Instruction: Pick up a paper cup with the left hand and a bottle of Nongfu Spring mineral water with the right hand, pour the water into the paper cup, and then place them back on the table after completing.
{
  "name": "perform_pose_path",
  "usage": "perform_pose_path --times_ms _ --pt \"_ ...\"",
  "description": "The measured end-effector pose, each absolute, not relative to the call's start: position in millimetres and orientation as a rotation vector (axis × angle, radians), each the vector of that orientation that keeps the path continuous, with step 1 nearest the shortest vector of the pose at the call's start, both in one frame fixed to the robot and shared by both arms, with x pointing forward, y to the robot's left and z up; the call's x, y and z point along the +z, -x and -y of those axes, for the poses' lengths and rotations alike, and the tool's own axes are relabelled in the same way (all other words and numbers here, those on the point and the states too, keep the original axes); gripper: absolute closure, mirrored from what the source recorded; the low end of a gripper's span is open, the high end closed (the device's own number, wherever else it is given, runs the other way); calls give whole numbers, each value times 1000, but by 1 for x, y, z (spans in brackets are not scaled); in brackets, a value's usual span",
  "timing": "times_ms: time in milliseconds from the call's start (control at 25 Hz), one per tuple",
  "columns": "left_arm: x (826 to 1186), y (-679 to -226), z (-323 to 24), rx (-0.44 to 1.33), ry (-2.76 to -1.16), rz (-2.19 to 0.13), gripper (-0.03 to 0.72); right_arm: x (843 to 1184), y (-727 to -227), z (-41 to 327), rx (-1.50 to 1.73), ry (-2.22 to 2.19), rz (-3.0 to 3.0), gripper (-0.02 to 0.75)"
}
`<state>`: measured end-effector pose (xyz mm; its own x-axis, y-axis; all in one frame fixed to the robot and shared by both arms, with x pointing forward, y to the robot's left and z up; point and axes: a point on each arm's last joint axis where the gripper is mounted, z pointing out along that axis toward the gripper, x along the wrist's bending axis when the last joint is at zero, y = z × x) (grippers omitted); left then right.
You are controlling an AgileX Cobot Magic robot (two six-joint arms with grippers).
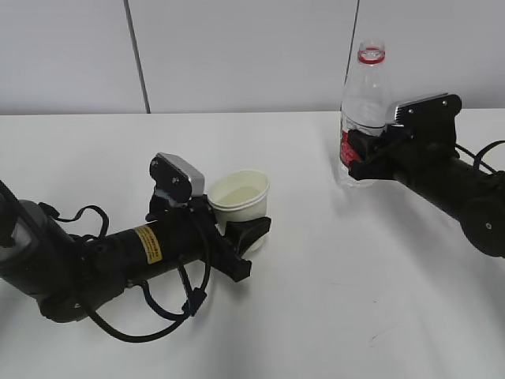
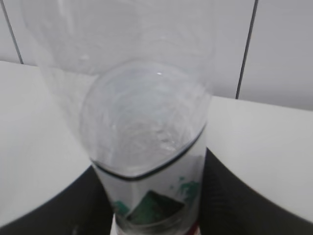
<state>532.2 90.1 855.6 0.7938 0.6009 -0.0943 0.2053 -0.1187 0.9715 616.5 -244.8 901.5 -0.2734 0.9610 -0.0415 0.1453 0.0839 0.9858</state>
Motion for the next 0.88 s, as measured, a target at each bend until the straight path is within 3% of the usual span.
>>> perform_pose_path --times_ms 400,880 --pt "853 -542 -102 436 -1693 -737 312 894 -615 246 1291 -1303 -1571 402" --pt "853 -567 -147 563 -1654 -857 312 894 -615 245 1341 -1363 -1549 402"
